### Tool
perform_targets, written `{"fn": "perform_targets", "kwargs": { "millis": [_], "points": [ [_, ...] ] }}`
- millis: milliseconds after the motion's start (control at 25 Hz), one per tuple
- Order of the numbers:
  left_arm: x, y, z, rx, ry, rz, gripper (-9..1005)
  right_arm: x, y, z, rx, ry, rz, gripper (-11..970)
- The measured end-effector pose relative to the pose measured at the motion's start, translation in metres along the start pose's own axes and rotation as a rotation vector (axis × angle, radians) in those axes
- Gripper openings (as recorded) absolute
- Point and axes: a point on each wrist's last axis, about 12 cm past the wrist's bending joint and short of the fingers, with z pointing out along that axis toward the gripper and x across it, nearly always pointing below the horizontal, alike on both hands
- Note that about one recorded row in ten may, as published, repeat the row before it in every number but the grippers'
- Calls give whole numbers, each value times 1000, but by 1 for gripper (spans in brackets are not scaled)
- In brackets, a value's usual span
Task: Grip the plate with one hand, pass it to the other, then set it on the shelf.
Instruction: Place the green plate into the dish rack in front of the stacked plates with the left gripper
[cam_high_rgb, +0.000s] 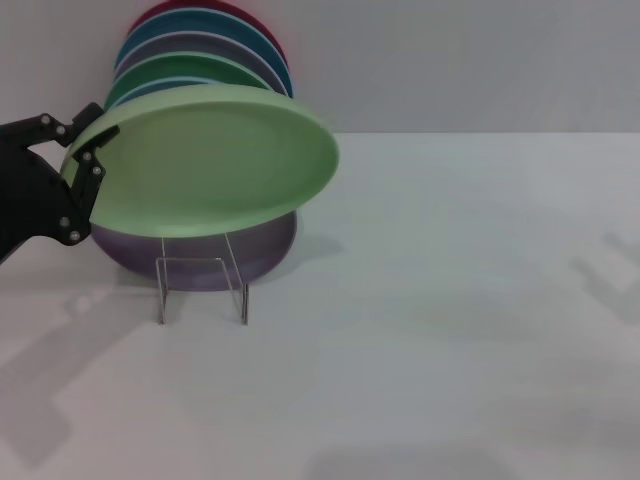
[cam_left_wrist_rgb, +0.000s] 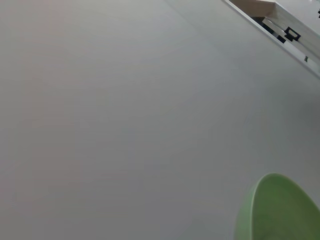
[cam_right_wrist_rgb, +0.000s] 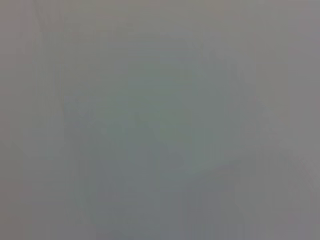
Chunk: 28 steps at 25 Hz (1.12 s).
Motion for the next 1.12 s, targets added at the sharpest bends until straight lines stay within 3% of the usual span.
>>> {"fn": "perform_targets", "kwargs": {
  "millis": [1120],
  "points": [
    [9,-3,-4,44,80,11,93,-1,5,-1,-46,-6,-7,741]
  ]
}}
